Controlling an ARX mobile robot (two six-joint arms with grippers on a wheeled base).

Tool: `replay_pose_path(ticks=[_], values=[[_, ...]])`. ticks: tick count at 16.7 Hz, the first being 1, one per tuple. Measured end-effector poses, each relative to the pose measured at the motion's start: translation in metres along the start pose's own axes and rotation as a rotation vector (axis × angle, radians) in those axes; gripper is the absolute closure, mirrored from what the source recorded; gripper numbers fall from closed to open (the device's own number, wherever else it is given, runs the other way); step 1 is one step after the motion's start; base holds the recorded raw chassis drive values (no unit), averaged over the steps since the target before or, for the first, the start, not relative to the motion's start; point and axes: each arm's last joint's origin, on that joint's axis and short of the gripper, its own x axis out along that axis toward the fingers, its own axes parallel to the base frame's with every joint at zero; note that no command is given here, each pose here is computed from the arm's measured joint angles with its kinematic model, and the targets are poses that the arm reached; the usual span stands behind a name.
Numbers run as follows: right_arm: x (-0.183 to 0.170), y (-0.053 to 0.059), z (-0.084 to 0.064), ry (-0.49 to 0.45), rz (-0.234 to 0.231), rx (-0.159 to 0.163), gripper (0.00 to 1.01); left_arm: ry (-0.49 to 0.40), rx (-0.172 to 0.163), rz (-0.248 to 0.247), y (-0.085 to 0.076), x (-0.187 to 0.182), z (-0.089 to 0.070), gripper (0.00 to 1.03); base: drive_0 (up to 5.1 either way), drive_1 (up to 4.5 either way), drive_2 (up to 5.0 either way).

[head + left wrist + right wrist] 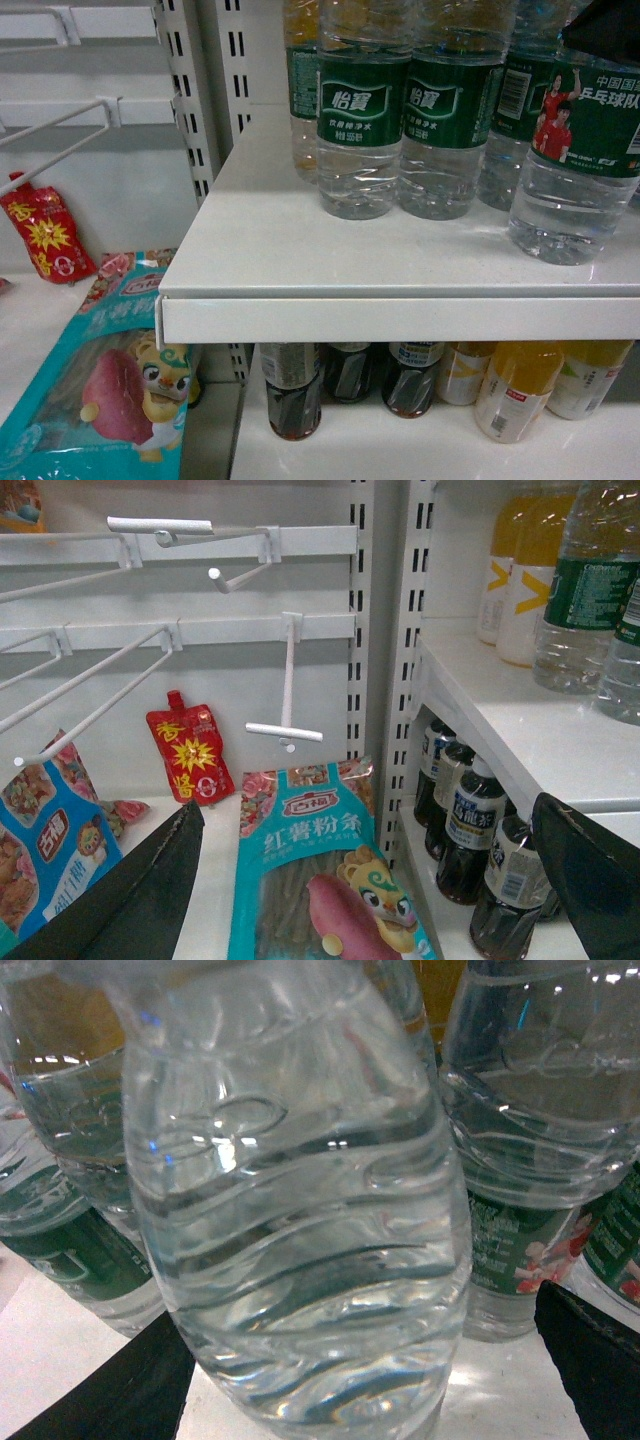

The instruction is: Move water from second to third shelf

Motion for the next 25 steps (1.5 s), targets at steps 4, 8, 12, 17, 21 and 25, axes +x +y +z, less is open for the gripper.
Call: replay_pose_path(ticks=[4, 8, 12, 17, 21, 25], values=[[-0.019, -0.002, -0.006, 0.007, 0.0, 0.0, 0.03, 0.0, 0.0, 0.0, 0.0, 0.0, 0.0, 0.05, 0.0, 0.0, 0.0], [-0.047, -0.001, -0.011, 0.008, 0.017, -0.002, 0.03, 0.0, 0.0, 0.0, 0.0, 0.0, 0.0, 0.05, 0.0, 0.0, 0.0], [-0.09, 0.0, -0.015, -0.025, 0.054, 0.011, 0.03, 0.0, 0.0, 0.0, 0.0, 0.0, 0.0, 0.05, 0.0, 0.0, 0.0], [-0.127, -0.012, -0.036, -0.27, -0.073, -0.015, 0.16, 0.0, 0.0, 0.0, 0.0, 0.0, 0.0, 0.05, 0.0, 0.0, 0.0], [-0.142, -0.038, -0.079, -0.301, -0.16, -0.132, 0.64, 0.0, 0.0, 0.0, 0.0, 0.0, 0.0, 0.05, 0.0, 0.0, 0.0], [-0.15, -0.049, -0.098, -0.326, -0.169, -0.149, 0.99, 0.0, 0.0, 0.0, 0.0, 0.0, 0.0, 0.05, 0.0, 0.0, 0.0]])
